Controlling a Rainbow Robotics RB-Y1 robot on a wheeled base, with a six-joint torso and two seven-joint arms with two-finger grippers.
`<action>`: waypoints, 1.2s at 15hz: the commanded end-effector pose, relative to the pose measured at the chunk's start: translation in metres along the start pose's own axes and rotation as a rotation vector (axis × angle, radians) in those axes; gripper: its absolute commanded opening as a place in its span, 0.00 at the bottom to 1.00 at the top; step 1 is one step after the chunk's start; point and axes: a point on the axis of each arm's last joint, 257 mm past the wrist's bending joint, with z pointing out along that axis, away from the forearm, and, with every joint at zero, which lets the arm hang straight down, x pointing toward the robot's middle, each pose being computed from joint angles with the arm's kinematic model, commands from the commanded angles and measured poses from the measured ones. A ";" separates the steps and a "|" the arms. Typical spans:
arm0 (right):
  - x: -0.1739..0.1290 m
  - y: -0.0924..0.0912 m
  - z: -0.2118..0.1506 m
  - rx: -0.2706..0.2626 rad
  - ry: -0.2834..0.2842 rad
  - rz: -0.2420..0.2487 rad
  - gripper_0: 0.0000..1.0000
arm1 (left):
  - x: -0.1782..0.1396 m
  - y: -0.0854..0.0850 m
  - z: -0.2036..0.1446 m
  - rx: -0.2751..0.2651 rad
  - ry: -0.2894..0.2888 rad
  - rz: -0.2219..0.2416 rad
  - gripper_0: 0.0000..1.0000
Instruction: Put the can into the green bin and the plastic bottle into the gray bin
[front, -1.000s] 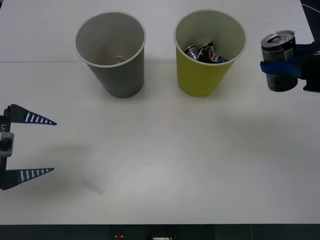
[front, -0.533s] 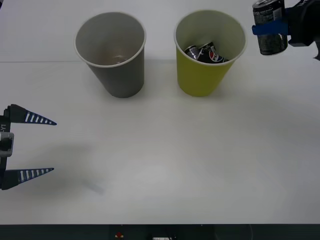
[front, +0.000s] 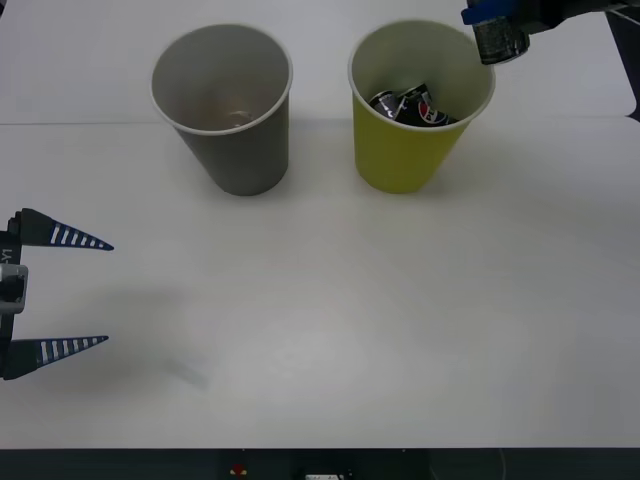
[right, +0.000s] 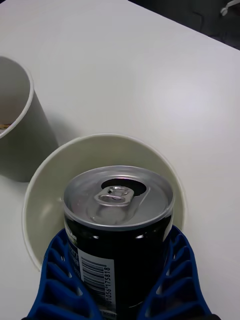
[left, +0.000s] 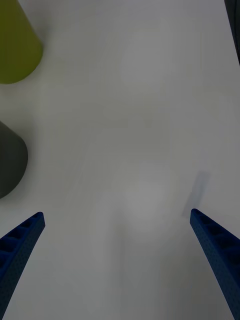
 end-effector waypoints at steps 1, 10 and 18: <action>-0.006 0.000 0.027 -0.031 0.048 0.010 0.00 | 0.000 0.000 0.000 0.000 0.000 0.000 1.00; 0.000 0.005 0.070 -0.032 0.195 -0.043 0.00 | 0.000 0.000 0.000 0.000 0.000 0.000 1.00; -0.007 0.008 0.071 -0.045 0.166 -0.050 1.00 | 0.000 0.000 0.000 0.000 0.000 0.000 1.00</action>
